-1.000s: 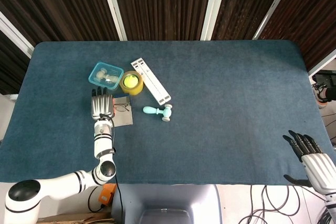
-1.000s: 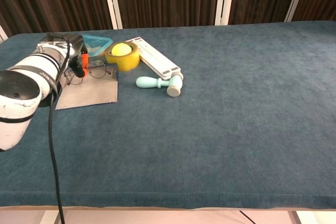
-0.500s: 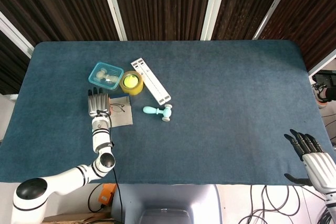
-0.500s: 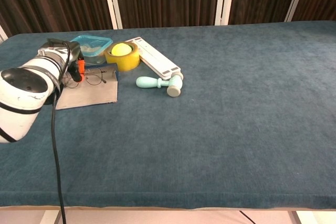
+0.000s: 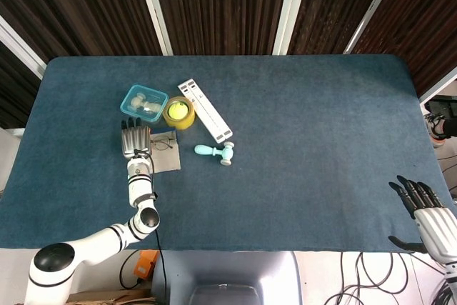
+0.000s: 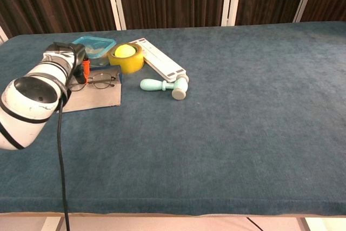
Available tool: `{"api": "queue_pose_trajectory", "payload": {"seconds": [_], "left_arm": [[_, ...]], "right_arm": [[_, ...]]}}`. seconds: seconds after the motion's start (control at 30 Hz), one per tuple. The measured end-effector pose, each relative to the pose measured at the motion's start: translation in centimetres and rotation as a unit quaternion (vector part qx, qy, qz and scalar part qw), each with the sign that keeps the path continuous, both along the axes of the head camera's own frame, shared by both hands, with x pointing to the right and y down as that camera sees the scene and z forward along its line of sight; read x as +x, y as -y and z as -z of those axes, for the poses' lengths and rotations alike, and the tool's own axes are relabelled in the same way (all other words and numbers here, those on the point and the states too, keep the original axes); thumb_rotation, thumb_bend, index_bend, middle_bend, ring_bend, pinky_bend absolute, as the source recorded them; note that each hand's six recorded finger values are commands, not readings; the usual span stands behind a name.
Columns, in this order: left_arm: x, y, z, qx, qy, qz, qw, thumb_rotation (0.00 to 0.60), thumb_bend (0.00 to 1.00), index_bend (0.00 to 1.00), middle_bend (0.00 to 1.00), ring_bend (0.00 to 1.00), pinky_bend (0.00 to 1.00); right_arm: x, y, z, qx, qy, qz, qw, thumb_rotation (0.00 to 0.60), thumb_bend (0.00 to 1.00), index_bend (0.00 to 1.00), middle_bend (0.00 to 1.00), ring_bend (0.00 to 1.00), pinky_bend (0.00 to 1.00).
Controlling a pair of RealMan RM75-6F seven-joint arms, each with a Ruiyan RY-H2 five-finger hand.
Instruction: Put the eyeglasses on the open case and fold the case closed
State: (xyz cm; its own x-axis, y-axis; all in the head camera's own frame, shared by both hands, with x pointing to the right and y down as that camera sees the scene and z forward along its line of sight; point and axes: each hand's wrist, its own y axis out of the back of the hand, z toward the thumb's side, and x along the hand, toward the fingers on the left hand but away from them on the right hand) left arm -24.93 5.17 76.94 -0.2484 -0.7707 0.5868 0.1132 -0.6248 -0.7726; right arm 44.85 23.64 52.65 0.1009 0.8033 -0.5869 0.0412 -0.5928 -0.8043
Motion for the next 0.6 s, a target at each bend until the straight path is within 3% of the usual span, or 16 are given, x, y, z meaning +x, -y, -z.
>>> {"api": "queue_pose_trajectory", "payload": {"seconds": [0.3,0.6], "left_arm": [[0.3,0.2,0.2,0.024,-0.018,-0.007,0.9995,0.600,0.42,0.32,0.10,0.07,0.11],[3.1,-2.2,2.0,0.035,-0.101,-0.047,0.9931,0.600,0.33,0.29,0.04,0.01,0.11]], "right_arm": [[0.0,0.0,0.0,0.000,0.000,0.000,1.0000,0.600,0.25,0.00,0.00,0.00,0.00],[-0.4,-0.3,0.1,-0.002,0.004,0.006,1.0000,0.600,0.25,0.00,0.00,0.00,0.00]]}}
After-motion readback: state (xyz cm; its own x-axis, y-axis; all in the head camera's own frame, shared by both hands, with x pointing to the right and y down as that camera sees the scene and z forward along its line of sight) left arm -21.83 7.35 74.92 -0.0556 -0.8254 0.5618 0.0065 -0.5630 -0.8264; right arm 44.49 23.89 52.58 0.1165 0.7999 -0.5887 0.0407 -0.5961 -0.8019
